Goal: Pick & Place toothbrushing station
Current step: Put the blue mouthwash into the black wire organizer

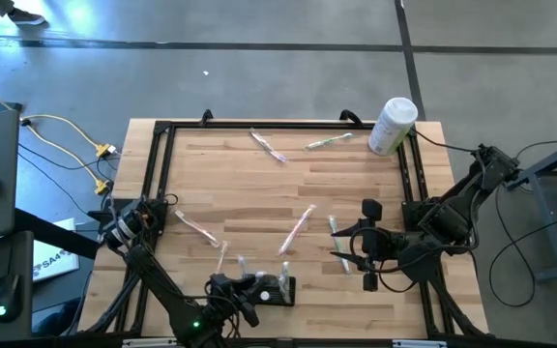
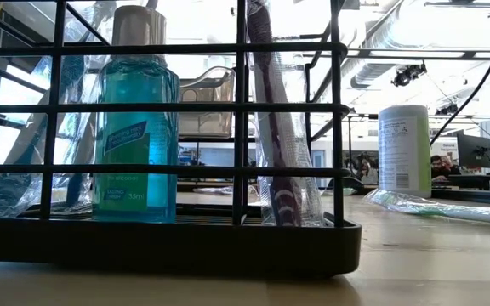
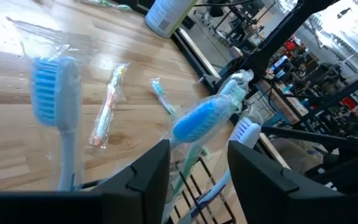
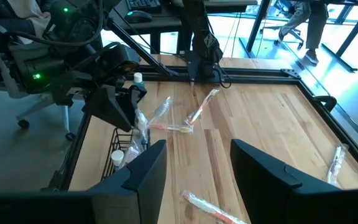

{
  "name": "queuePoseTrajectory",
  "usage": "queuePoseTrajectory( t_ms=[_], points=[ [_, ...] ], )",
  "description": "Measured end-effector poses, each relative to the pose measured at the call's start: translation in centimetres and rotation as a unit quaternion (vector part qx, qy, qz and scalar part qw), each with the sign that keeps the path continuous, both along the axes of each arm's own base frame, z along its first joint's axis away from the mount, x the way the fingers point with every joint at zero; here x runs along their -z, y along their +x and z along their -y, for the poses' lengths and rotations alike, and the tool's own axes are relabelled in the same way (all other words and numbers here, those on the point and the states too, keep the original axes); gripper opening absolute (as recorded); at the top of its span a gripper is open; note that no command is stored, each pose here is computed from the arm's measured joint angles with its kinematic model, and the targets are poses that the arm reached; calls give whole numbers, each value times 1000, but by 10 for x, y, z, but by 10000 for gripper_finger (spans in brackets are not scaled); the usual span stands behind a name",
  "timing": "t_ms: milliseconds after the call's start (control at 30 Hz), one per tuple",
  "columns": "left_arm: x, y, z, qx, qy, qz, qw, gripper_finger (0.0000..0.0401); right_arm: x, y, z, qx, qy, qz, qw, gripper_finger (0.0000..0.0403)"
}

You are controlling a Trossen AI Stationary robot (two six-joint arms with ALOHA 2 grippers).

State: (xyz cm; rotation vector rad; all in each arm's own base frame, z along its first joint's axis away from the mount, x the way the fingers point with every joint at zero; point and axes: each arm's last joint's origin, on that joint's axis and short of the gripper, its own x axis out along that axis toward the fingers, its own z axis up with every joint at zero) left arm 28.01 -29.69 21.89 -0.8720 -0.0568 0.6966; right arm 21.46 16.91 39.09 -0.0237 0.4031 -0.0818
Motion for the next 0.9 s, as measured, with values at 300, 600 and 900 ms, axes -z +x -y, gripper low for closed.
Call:
queuePoseTrajectory(
  t_ms=[300, 600, 900],
  points=[
    [-4, -1, -1, 2, -7, -5, 1000, 194, 0, 0, 0, 0, 0, 0, 1000, 171],
    [-4, -2, -2, 2, -1, -11, 1000, 242, 0, 0, 0, 1, 3, 0, 1000, 171],
    [-29, -14, -17, 2, 21, -31, 999, 246, -1, 0, -1, -8, 12, 0, 1000, 171]
  ],
)
